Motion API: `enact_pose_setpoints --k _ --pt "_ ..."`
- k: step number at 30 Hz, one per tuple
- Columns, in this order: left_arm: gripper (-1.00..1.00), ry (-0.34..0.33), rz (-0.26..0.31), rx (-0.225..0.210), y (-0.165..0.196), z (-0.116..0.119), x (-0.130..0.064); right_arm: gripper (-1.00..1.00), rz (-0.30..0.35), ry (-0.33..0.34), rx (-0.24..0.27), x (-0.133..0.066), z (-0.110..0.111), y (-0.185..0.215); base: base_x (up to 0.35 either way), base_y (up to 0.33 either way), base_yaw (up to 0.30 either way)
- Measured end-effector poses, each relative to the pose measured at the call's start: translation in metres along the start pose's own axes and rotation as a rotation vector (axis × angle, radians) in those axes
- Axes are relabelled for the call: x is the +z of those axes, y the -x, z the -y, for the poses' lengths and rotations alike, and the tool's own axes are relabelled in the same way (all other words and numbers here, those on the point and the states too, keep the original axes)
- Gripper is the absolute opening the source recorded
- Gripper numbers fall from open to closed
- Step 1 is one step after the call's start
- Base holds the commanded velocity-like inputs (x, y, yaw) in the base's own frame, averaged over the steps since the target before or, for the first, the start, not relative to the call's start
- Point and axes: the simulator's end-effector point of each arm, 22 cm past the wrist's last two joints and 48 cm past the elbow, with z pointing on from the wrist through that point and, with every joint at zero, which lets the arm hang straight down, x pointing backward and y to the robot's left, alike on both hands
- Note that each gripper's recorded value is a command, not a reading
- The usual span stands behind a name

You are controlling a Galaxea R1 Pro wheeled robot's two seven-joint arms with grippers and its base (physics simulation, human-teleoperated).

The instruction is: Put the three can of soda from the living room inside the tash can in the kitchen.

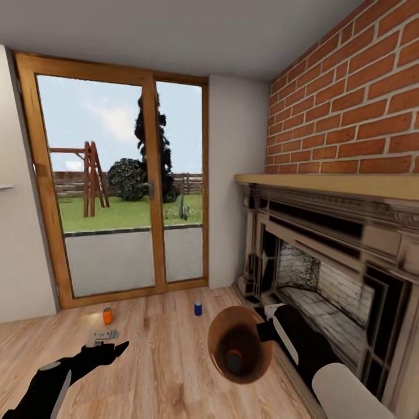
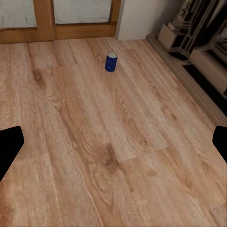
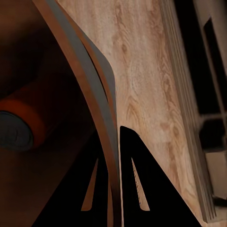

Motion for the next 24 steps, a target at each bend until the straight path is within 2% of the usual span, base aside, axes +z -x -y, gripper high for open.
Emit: enact_pose_setpoints --k 24 --pt "1.00 -0.002 -0.008 -0.002 -0.0037 0.0010 0.0010 -1.00 0.001 0.010 0.001 -0.0001 -0.0059 0.0006 0.253 0.242 0.000"
